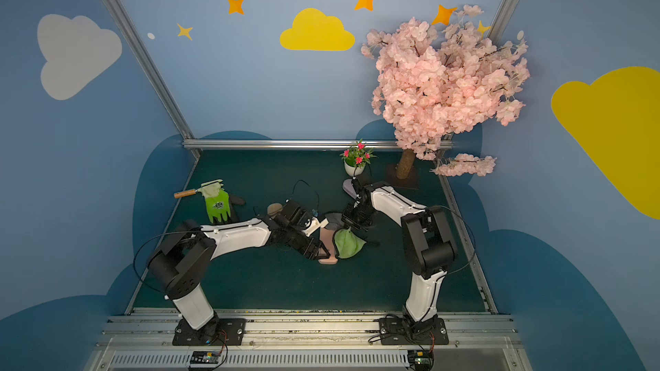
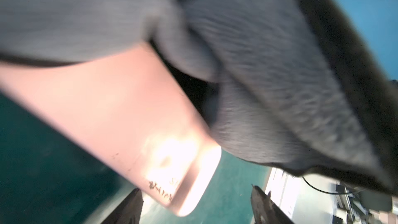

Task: Wipe the eyeglass case
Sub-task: Adjust the eyeglass case at the center of the board.

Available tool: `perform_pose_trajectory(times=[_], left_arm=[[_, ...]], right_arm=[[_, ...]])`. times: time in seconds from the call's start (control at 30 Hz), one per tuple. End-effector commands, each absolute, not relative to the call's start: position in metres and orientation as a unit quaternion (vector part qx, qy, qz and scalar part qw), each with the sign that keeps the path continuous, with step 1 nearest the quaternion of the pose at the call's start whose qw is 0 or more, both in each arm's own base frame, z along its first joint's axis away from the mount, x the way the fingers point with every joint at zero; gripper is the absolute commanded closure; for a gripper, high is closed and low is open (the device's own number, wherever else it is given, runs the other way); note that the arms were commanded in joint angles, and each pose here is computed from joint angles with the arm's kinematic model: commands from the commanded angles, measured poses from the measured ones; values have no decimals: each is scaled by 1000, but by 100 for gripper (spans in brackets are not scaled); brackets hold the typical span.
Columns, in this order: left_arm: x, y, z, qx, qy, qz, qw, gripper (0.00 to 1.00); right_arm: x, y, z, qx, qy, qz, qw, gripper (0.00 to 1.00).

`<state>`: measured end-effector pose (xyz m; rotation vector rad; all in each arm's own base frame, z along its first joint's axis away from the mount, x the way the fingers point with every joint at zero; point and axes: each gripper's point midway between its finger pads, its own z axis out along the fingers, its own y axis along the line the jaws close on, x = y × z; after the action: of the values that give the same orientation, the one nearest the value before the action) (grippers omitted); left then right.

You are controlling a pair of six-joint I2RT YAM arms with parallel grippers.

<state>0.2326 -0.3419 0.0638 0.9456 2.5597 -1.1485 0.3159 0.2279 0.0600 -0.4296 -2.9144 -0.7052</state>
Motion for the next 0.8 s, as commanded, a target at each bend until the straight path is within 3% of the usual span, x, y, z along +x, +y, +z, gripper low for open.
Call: perform_pose_trajectory(times=[0.0, 0.33, 0.6, 0.77], left_arm=[[222, -362, 79, 364, 837, -398, 85, 20], [231, -323, 108, 364, 845, -369, 129, 20], [317, -279, 128, 289, 883, -306, 210, 21], [361, -291, 127, 238, 894, -319, 208, 25]], right_arm=[[328, 249, 71, -95, -955, -272, 69, 100], [339, 191, 128, -87, -964, -249, -3, 100], [261, 194, 132, -89, -965, -246, 31, 100], [213, 194, 128, -63, -975, -208, 53, 100]])
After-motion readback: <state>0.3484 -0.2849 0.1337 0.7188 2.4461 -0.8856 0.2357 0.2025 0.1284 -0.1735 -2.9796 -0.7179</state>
